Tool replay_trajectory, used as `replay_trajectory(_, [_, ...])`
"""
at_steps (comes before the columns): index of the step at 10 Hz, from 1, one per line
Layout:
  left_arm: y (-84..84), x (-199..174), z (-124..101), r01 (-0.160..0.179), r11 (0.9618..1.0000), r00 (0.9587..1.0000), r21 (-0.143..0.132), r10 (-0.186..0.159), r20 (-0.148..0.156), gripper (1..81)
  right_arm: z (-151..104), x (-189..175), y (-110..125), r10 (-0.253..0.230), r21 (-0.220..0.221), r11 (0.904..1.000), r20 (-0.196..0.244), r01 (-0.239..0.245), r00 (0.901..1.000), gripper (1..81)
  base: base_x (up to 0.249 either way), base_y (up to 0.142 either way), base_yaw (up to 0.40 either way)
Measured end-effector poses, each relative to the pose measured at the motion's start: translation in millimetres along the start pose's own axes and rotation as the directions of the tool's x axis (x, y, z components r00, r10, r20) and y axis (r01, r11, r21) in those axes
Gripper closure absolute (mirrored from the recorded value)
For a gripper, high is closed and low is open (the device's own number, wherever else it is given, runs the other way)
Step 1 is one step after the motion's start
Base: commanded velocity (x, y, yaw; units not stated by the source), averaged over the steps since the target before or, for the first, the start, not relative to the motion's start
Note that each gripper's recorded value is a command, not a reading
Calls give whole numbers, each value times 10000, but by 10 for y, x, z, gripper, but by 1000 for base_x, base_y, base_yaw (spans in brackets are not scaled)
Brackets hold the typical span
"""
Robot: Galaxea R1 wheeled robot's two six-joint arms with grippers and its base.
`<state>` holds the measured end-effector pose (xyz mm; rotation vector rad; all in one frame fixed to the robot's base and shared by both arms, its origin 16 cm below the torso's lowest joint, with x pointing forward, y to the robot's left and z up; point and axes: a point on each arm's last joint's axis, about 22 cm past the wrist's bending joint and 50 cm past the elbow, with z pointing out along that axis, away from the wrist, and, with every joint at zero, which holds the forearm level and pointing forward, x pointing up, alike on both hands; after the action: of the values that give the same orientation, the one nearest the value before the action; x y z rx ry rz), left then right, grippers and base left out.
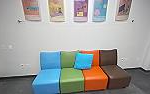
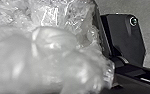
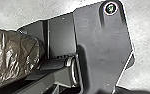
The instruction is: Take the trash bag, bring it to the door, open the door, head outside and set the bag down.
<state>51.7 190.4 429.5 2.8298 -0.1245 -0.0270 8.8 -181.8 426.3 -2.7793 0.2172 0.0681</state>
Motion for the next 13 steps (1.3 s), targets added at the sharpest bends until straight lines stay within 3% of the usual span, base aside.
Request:
replay_trajectory(6, [1,-55,6,16,10000,9999,3,-16,99,811,-1,28,2,-18,-14,10000,-103,18,9999,10,0,0,-172])
replay_trajectory(13, [5,-19,5,15,10000,10000,-9,-15,-10,811,22,-76,-25,-223,4,9998,14,223,9998,10,0,0,-189])
